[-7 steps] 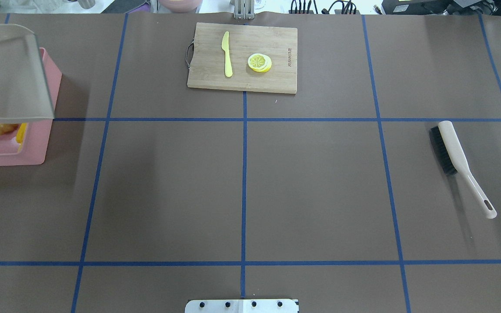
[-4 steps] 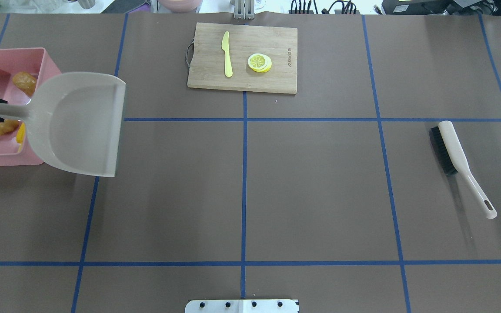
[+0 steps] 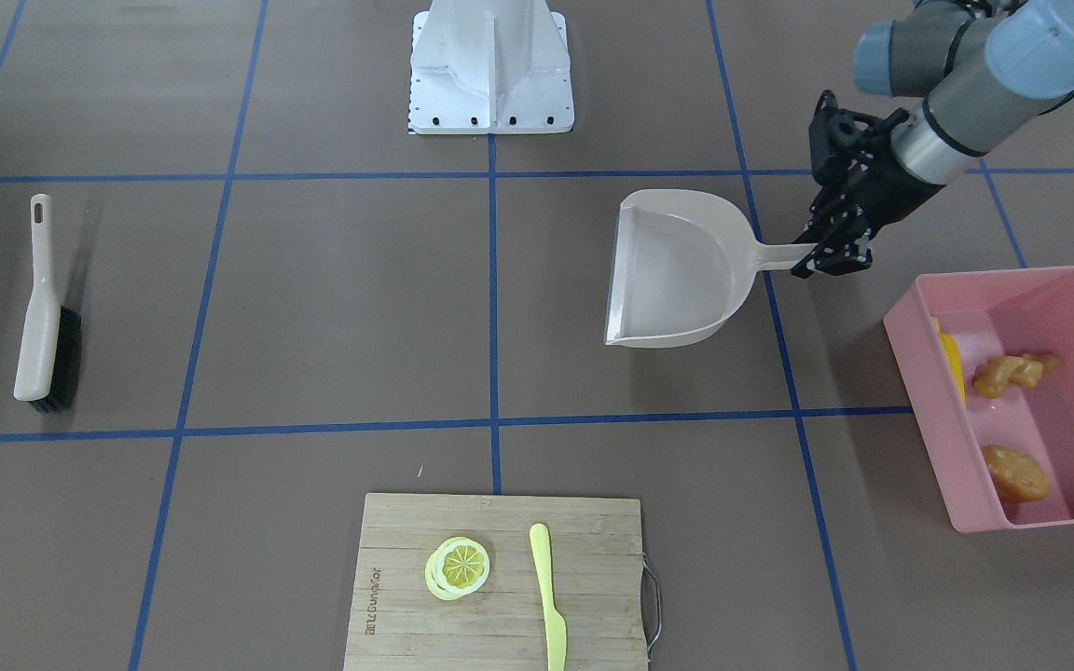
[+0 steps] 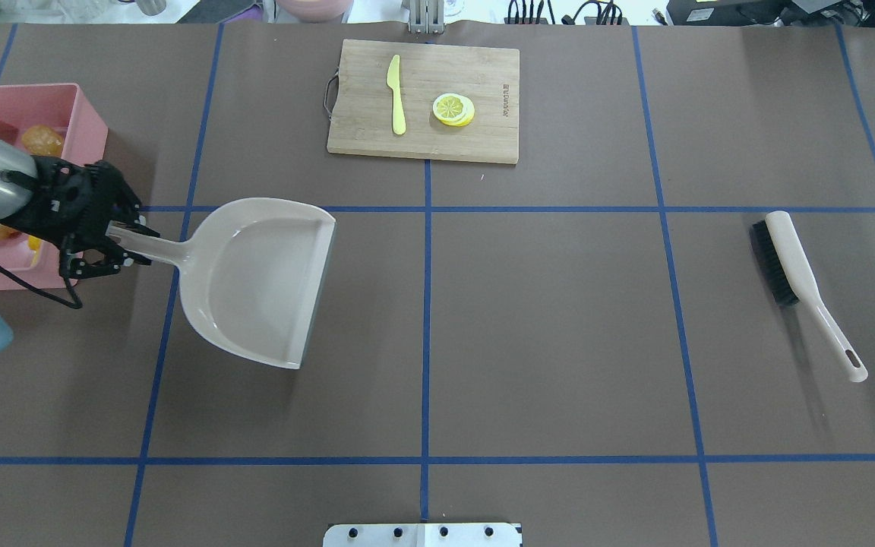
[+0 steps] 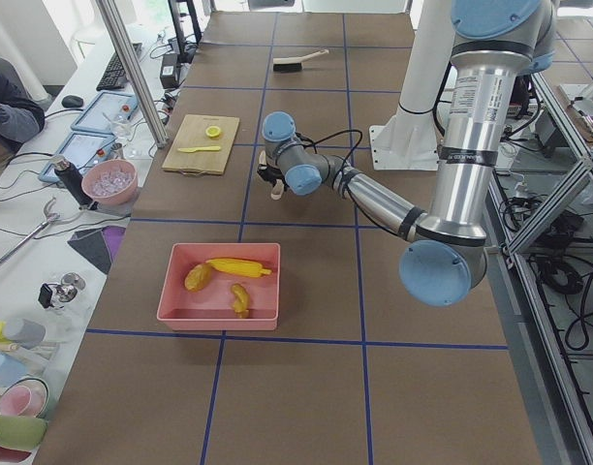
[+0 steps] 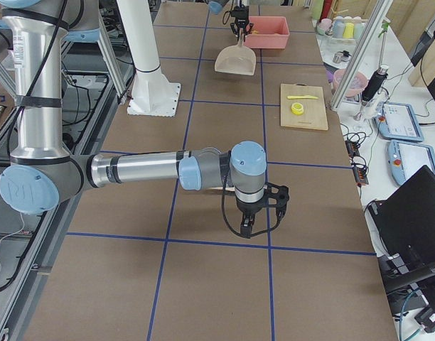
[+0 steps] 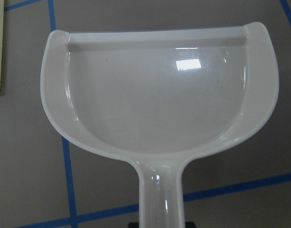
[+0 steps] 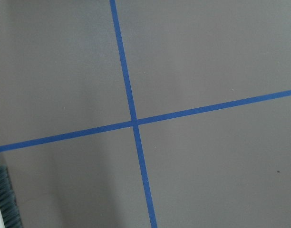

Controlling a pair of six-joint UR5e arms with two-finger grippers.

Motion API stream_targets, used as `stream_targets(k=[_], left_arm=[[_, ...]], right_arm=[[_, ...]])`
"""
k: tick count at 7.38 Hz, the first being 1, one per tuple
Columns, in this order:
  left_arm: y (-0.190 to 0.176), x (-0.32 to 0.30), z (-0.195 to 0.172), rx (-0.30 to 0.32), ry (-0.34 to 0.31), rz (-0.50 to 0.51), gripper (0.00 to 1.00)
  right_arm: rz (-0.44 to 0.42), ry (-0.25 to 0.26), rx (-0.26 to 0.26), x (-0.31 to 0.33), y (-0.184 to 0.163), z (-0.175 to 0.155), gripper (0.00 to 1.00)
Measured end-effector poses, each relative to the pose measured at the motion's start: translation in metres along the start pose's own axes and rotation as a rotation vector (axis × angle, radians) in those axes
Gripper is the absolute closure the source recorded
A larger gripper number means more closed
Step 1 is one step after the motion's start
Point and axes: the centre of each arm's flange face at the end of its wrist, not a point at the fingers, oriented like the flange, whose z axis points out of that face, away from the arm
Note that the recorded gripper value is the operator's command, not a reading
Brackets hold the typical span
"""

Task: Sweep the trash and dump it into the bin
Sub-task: 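Bring the empty dustpan back and set it on the table with the left gripper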

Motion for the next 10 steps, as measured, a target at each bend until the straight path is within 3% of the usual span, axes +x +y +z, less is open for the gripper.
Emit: stream_targets(k=[2, 6, 9, 10], left_arm=[[-0.031, -0.017, 0.027, 0.020, 0.024, -0.014, 0.65], [-0.042, -0.013, 0.051, 0.021, 0.052, -0.098, 0.57], [-0.052, -0.005, 0.064, 0.022, 0.038, -0.150, 0.50], [-0.053, -0.004, 0.065, 0.023, 0.036, -0.161, 0.34]], right_arm=[[0.002, 0.001, -0.002, 0.001, 0.001, 0.001, 0.00], [0.003, 0.002, -0.003, 0.001, 0.000, 0.002, 0.00], [0.004, 0.002, -0.006, 0.004, 0.004, 0.004, 0.00], [-0.007, 0.004, -0.012, 0.009, 0.007, 0.009, 0.00]])
